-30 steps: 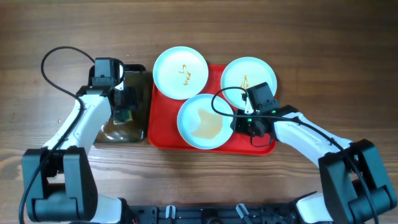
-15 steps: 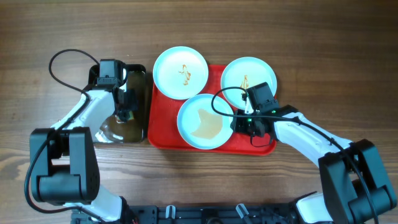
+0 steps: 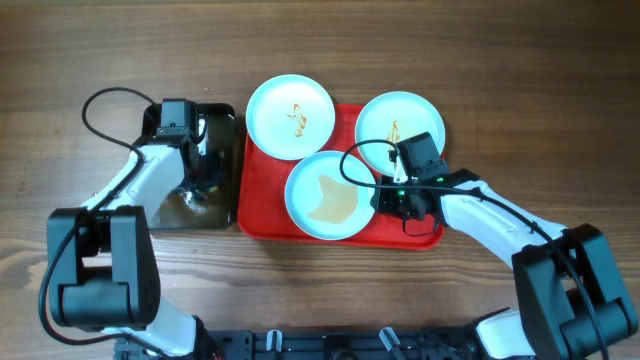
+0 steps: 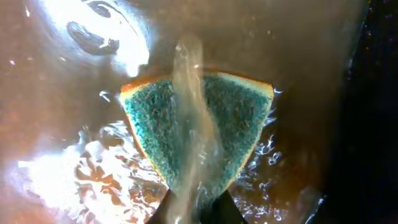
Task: Clean dirty plates on tray and stack at the side
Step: 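Return the sponge to the black tray with the left gripper and release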
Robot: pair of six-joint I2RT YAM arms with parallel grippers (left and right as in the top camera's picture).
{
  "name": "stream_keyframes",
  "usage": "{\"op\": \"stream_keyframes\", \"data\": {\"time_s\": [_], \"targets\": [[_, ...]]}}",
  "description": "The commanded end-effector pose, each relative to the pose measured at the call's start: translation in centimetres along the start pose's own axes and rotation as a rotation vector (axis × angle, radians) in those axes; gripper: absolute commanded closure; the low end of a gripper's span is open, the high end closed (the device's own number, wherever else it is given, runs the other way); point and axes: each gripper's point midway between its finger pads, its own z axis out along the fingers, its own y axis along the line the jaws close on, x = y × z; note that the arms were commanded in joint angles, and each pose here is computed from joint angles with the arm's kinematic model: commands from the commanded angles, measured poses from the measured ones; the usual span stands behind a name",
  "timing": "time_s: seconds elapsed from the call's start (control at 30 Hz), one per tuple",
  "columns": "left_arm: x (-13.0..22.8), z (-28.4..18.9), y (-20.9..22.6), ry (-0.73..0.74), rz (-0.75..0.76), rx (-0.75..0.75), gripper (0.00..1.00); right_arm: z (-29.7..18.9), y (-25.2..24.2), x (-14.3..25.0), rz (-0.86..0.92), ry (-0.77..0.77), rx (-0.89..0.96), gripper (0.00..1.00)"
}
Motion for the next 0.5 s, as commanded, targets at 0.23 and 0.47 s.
{"op": "stream_keyframes", "data": {"time_s": [0.23,0.47], "targets": [[-2.8,-1.4,0.0,-0.092,-0.009,0.000,0.00,0.5,-0.8,0.6,-0.001,0.018,0.029,0.80],[-5.1,-1.4,-1.2,-0.181,-0.027,0.061,0.00,0.5,-0.8,0.6,-0.001,0.018,0.030,0.80]]}}
